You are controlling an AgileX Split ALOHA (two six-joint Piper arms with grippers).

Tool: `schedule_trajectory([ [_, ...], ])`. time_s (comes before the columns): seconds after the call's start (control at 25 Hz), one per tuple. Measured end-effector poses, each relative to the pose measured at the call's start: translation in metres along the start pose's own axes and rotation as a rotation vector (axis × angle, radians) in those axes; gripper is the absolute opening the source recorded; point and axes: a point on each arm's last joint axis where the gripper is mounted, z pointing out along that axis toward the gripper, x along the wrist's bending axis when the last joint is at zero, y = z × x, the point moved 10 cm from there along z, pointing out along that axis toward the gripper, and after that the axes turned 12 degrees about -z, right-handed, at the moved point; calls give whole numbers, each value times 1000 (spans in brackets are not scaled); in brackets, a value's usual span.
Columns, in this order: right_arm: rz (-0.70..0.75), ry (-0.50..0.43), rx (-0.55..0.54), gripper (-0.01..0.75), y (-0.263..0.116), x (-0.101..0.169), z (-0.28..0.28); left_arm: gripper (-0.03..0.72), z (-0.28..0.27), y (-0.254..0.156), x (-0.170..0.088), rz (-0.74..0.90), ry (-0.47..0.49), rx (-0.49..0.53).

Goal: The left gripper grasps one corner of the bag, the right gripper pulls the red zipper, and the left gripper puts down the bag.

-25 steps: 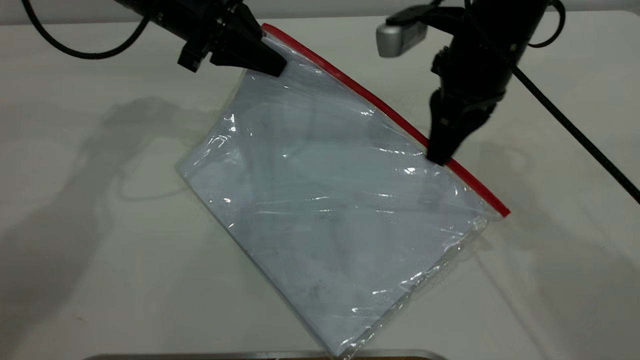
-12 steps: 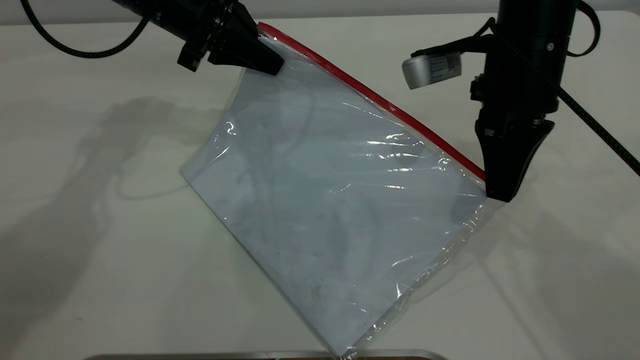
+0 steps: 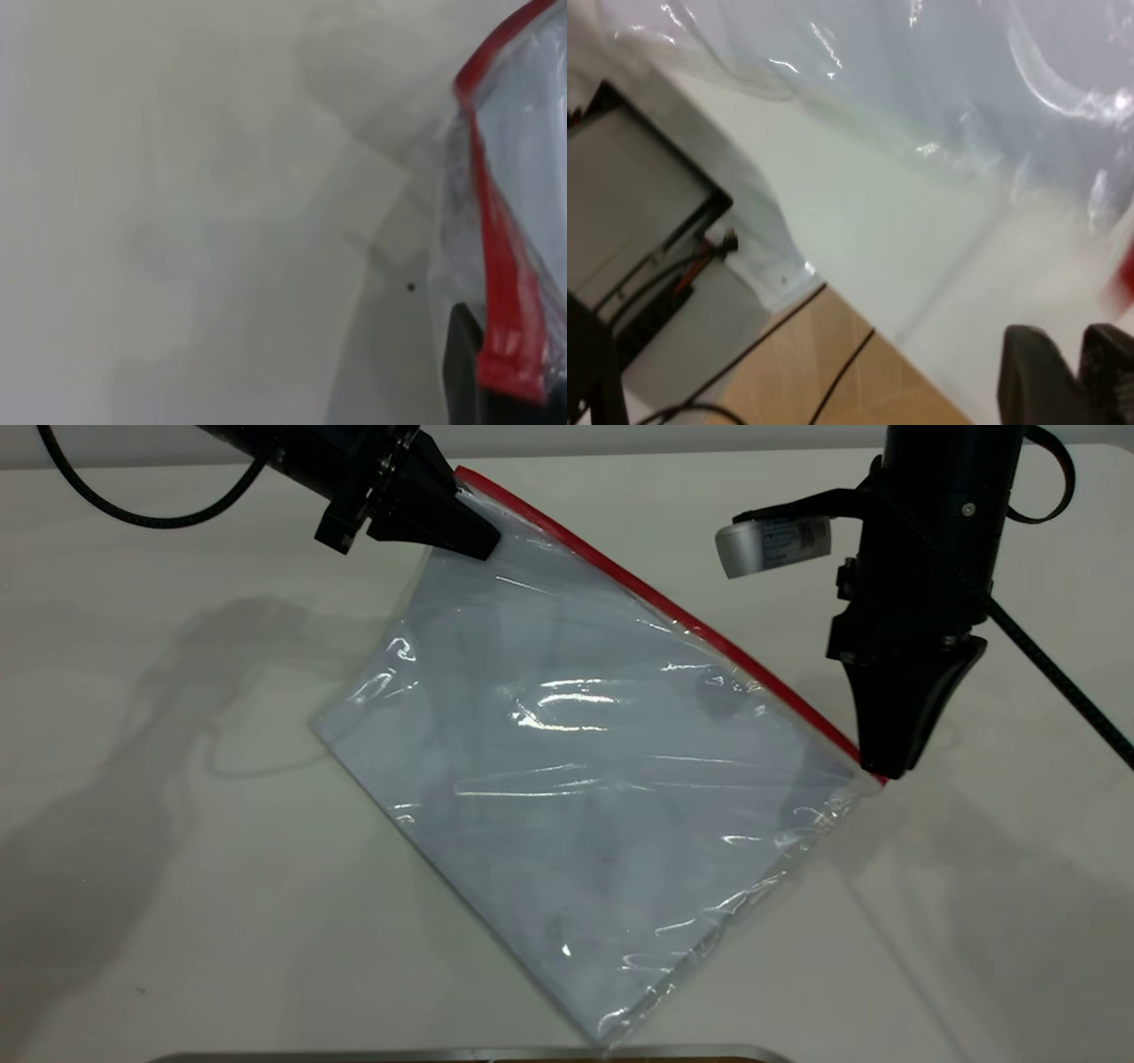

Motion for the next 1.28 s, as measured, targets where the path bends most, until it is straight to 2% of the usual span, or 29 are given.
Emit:
schedule_trajectory([
  [0.12, 11, -17, -39, 309, 7, -3, 0, 153, 1, 0, 3, -45, 14, 6],
  [0.28, 19, -67, -105, 486, 20, -13, -1, 340, 3, -3, 11, -114, 63, 23],
  [0.44, 21, -153, -191, 562, 36, -29, -6, 538, 2, -12, 30, -196, 170, 68],
  [0.56, 22, -230, -268, 575, 50, -43, -13, 611, -6, -20, 48, -266, 268, 122],
  [0.68, 12, -293, -343, 576, 63, -50, -35, 620, -17, -20, 54, -375, 324, 155],
  [0.88, -36, -437, -544, 576, 89, -44, -135, 616, -64, 15, 50, -479, 444, 216],
  [1.12, -99, -608, -791, 576, 77, 3, -271, 600, -154, 76, 29, -611, 689, 233],
  [1.28, -113, -683, -934, 576, 45, 49, -342, 590, -215, 120, -6, -667, 857, 225],
])
